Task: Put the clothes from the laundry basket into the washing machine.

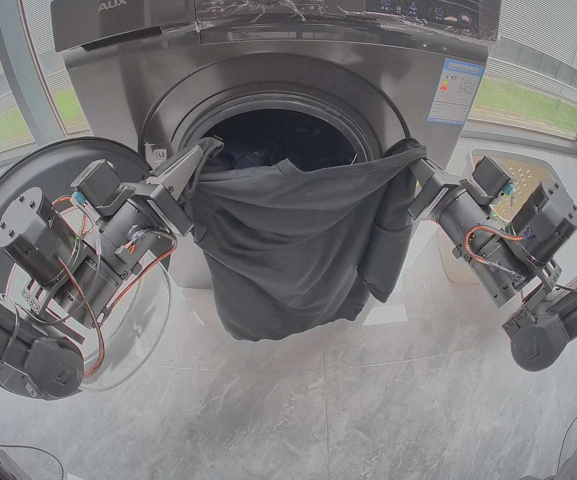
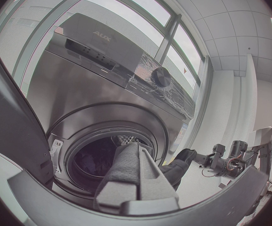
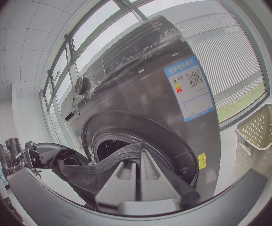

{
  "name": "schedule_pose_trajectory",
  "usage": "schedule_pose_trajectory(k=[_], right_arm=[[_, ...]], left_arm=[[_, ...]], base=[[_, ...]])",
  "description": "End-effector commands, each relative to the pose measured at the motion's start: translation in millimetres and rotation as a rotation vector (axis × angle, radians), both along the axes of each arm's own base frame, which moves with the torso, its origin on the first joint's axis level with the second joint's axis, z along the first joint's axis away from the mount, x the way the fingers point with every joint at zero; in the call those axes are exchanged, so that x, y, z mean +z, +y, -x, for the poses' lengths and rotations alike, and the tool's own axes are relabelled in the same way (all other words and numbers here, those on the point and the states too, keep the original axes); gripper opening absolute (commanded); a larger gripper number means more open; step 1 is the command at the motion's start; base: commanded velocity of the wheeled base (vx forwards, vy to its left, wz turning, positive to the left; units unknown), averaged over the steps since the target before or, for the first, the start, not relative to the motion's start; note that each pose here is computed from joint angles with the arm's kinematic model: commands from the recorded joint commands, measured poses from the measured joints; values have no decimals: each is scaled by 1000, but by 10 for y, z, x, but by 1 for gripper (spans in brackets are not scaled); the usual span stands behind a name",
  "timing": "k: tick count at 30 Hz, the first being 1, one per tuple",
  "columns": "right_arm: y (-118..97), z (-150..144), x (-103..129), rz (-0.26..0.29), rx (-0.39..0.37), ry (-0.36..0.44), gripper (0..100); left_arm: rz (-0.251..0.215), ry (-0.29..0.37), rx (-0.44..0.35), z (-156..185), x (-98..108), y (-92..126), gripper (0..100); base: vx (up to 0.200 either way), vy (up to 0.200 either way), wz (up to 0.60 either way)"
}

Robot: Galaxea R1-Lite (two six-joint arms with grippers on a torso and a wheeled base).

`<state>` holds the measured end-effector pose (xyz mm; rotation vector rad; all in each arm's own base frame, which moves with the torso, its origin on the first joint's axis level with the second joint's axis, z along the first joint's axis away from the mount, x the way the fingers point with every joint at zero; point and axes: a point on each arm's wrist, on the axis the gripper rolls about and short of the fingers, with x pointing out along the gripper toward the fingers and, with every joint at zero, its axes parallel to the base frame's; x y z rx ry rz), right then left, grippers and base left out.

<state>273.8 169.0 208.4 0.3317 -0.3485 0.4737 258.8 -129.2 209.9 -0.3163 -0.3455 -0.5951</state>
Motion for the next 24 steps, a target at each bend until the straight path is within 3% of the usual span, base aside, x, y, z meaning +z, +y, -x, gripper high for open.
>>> schedule_pose_trajectory(k=[1, 12, 24], right_arm=[[-32, 61, 122, -22, 2, -33, 0], [-81, 59, 106, -24, -9, -33, 0], [-146, 152, 143, -22, -2, -39, 0]], left_arm=[[0, -4, 4, 13, 1, 20, 0], [4, -15, 72, -83, 30, 208, 0], [17, -43, 98, -127, 103, 255, 0]], base=[[0, 0, 0], [0, 0, 0], [0, 0, 0]])
